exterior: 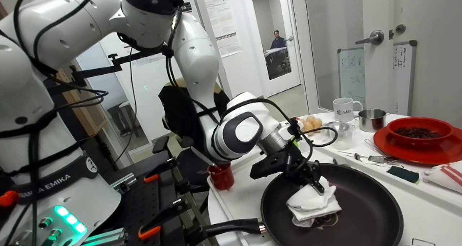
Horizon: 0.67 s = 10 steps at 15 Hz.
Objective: Use the towel to wipe the pan
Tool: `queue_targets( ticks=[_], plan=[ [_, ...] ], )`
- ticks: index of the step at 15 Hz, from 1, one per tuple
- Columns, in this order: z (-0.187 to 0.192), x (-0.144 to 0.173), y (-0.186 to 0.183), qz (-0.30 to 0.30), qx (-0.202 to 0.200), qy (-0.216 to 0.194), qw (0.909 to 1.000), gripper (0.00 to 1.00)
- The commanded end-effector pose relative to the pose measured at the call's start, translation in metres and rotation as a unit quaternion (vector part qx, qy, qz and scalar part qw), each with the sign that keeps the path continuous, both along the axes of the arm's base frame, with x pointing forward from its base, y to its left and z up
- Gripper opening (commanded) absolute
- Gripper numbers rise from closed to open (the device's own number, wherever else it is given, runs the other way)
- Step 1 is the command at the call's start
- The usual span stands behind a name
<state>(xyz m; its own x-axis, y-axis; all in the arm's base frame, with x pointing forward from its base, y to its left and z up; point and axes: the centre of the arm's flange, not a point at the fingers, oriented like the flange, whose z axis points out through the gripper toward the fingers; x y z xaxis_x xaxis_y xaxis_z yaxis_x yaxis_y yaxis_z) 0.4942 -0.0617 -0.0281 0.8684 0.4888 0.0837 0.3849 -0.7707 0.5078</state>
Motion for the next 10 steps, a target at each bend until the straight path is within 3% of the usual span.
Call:
queue_targets(
  ticks=[1,6,10],
  plan=[
    [0.004,0.030,-0.038,-0.039,0.005,-0.040,0.9984,0.08],
    [0.010,0.051,-0.085,-0.091,0.005,-0.069,0.9935,0.08],
    [0.004,0.037,-0.124,-0.125,-0.012,-0.062,0.9901,0.08]
  ],
)
